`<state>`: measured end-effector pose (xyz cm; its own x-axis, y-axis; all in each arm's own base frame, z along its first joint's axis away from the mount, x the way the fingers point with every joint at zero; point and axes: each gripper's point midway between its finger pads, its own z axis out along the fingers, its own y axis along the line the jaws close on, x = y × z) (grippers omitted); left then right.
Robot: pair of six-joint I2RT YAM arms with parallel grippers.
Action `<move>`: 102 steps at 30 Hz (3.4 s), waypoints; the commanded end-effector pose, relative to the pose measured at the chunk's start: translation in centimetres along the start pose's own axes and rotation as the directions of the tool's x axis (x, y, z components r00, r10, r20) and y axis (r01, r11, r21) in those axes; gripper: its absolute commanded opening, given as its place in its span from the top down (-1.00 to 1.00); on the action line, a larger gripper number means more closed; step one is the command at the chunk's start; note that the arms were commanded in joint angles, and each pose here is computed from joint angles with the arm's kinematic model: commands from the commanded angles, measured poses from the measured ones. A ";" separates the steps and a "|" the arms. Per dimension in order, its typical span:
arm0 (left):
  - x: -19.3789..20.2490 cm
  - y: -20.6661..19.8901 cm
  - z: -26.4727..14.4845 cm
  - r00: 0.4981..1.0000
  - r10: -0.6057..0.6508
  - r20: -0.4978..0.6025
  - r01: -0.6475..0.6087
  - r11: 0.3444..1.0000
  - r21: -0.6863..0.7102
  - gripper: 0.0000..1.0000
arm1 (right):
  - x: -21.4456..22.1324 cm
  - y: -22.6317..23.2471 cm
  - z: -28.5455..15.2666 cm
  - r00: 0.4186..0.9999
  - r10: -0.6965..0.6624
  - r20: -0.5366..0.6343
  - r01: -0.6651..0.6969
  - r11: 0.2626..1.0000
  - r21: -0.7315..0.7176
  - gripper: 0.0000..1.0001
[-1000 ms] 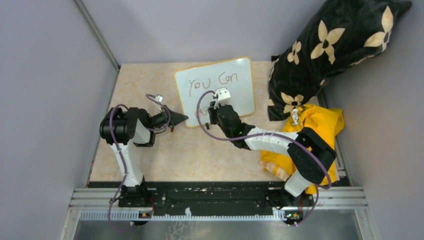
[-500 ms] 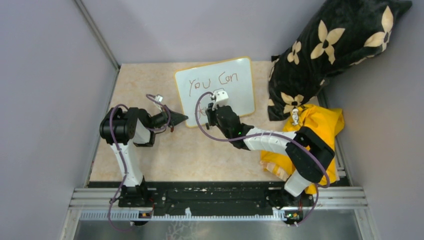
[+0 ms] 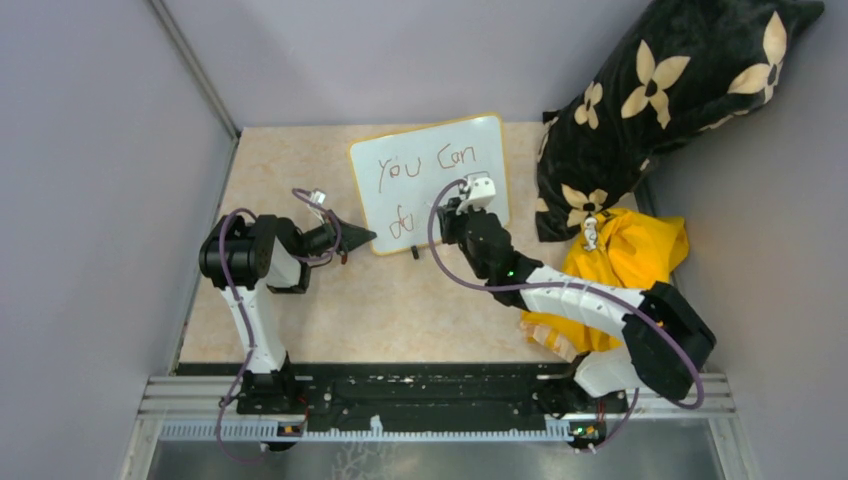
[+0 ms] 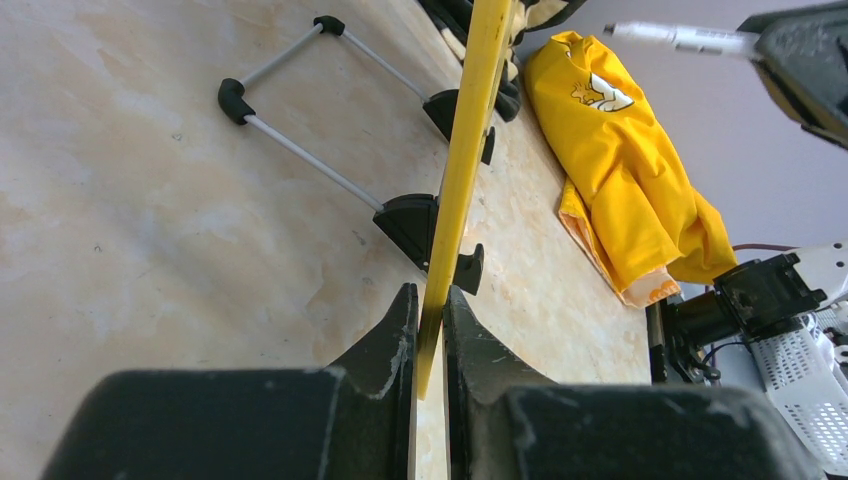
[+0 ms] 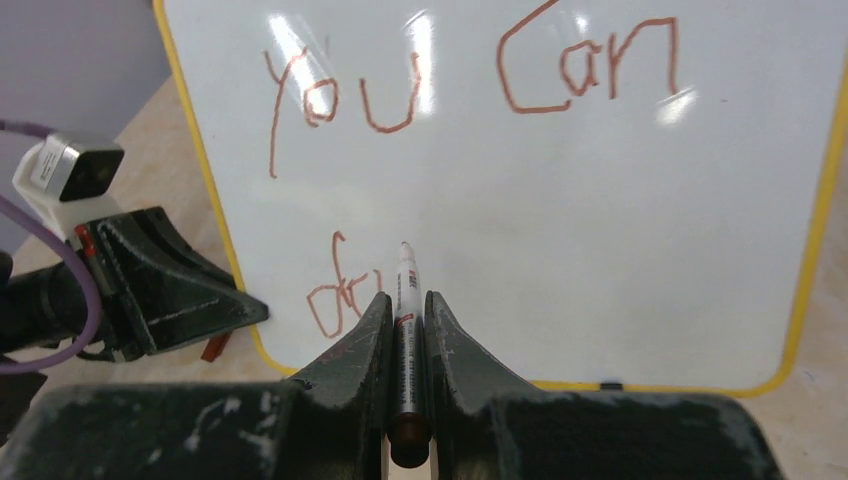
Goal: Write a sentence on the whiteboard
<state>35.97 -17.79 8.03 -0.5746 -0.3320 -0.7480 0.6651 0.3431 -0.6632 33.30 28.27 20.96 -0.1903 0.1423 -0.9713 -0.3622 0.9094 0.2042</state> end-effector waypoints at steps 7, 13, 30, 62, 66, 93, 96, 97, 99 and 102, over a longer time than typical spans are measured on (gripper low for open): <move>0.3 -0.3 0.2 1.000 0.005 -0.008 -0.005 1.000 0.022 1.00 | -2.1 -2.2 0.2 0.996 0.058 0.075 -0.061 0.997 0.042 1.00; 0.3 -0.3 0.2 1.000 0.005 -0.008 -0.005 1.000 0.022 1.00 | -1.3 -1.1 1.1 0.998 0.035 0.051 -0.035 0.999 0.012 1.00; 0.3 -0.3 0.2 1.000 0.004 -0.009 -0.004 1.000 0.023 1.00 | -1.3 -0.6 3.0 0.999 -0.028 0.033 0.026 0.997 0.067 1.00; 0.3 -0.3 0.3 1.000 0.002 -0.009 -0.002 1.000 0.022 1.00 | 3.5 -1.4 1.3 0.997 -0.034 -0.074 0.039 0.997 0.073 1.00; 0.2 -0.3 0.3 1.000 0.003 -0.009 -0.002 1.000 0.022 1.00 | 4.1 -1.4 0.9 0.996 -0.034 -0.085 0.040 0.996 0.074 1.00; 0.3 -0.3 0.3 1.000 0.003 -0.012 -0.002 1.000 0.022 1.00 | 1.4 -1.0 -0.2 1.000 0.015 0.005 -0.015 0.999 0.030 1.00; 0.3 -0.3 0.3 1.000 0.003 -0.012 -0.003 1.000 0.022 1.00 | 1.1 -0.4 0.3 1.000 0.020 0.011 -0.020 1.000 0.017 1.00; 0.3 -0.3 0.3 1.000 0.004 -0.012 -0.004 1.000 0.023 1.00 | 1.0 -0.2 0.5 1.000 0.021 0.012 -0.021 1.000 0.012 1.00; 0.3 -0.3 0.3 1.000 0.002 -0.012 -0.002 1.000 0.022 1.00 | 0.9 0.2 0.9 1.000 0.027 0.011 -0.027 1.000 0.004 1.00; 0.3 -0.3 0.3 1.000 0.000 -0.013 0.000 1.000 0.021 1.00 | 0.7 0.8 1.5 0.999 0.040 0.011 -0.040 0.999 -0.007 1.00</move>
<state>35.95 -17.81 8.02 -0.5752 -0.3315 -0.7478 0.6651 0.3426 -0.6635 33.39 27.18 16.74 -0.2481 0.0974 -0.9638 -0.3164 0.9322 0.1756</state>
